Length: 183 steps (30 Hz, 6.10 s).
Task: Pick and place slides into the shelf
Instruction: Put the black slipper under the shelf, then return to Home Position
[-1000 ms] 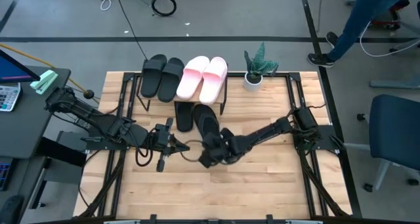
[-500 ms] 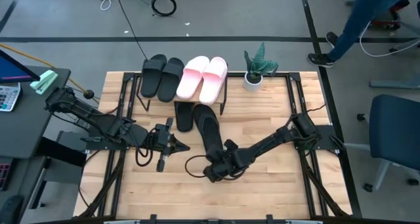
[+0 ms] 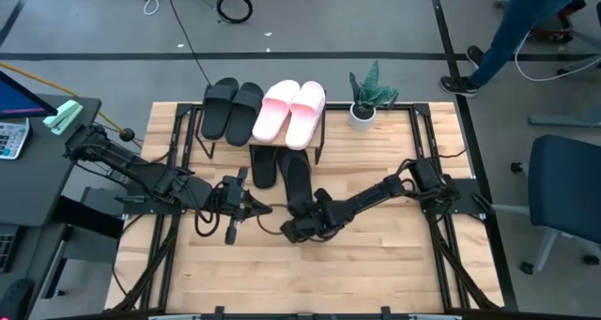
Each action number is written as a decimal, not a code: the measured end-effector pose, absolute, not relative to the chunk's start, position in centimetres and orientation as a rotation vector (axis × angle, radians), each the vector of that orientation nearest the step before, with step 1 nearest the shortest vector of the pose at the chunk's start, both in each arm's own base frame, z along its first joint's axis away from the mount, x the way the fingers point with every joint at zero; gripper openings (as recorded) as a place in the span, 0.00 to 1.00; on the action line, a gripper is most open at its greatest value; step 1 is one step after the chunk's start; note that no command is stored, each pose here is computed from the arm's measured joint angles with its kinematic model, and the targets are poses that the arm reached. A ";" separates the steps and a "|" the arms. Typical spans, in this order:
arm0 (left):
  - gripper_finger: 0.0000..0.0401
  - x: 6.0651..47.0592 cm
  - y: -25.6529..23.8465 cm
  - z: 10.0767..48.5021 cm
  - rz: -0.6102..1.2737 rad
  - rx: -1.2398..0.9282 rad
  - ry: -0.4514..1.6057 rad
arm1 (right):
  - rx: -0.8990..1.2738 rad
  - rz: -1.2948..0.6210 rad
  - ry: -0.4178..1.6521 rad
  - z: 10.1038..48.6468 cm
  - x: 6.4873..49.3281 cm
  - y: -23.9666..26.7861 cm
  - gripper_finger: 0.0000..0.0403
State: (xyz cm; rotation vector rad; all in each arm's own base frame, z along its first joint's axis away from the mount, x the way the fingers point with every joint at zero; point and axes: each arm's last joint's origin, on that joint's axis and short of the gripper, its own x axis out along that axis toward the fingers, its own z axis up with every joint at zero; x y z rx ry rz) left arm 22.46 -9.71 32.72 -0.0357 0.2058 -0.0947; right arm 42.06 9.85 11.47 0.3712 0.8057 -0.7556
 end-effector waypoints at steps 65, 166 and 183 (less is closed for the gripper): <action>0.07 9.6 -2.7 36.0 0.031 -0.180 0.107 | 0.038 -0.448 0.331 29.4 12.3 12.0 0.04; 0.09 7.7 -1.9 25.3 -0.021 -0.318 -0.344 | 0.238 -0.041 -0.060 17.6 11.2 0.6 0.03; 0.07 9.1 -2.4 20.9 -0.022 -0.356 -0.266 | 0.237 -0.093 -0.029 17.1 11.2 0.5 0.03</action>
